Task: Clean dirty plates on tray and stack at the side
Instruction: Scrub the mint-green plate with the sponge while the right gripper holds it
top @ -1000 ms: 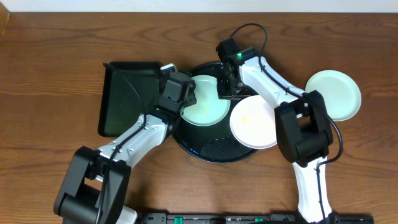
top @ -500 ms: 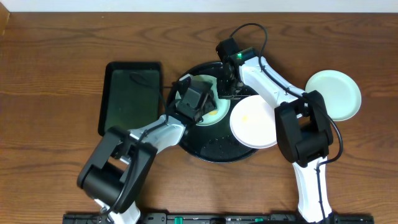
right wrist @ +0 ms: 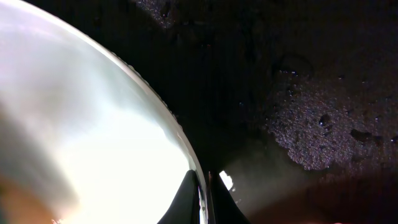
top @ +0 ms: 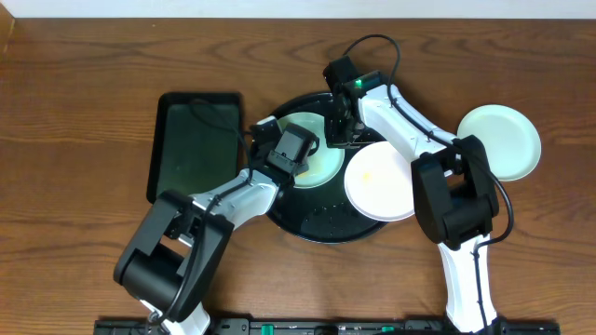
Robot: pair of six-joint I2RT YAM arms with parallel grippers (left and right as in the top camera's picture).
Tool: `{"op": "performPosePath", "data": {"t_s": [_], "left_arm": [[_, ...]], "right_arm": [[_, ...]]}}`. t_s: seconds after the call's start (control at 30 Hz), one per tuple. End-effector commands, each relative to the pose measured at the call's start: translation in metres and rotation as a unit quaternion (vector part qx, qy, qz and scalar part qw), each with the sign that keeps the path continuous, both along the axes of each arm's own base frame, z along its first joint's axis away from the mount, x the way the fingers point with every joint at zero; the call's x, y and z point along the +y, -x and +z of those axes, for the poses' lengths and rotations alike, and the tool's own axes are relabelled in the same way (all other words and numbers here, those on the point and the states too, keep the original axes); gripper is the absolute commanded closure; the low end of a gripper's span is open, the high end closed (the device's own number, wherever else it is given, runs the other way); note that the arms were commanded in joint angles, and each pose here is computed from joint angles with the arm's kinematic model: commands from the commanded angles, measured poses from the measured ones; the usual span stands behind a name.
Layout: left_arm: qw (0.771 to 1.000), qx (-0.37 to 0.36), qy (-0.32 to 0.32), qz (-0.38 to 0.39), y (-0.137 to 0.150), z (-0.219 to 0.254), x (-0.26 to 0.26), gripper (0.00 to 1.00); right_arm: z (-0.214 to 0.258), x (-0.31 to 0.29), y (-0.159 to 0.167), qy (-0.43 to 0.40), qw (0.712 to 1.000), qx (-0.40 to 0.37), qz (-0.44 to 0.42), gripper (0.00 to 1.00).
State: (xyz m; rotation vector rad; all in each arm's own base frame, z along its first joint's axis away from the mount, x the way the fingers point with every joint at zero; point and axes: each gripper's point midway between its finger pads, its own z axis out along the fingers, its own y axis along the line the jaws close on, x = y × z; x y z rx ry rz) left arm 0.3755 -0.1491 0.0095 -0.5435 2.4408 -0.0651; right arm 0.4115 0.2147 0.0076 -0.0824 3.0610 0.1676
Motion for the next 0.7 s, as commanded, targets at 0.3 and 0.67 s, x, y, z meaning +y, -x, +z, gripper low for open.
{"op": "performPosePath", "data": {"t_s": [0.3,0.67], "left_arm": [[0.995,-0.083,-0.059,-0.002,-0.013,0.058,0.025,0.92],[0.983,-0.067,0.171,-0.009,-0.017,0.056,-0.041,0.92]], "right_arm": [[-0.013,-0.016,-0.001,0.049,0.999,-0.008,-0.002,0.99],[-0.014,-0.016,-0.001,0.049,0.999,-0.006,-0.002,0.99]]}}
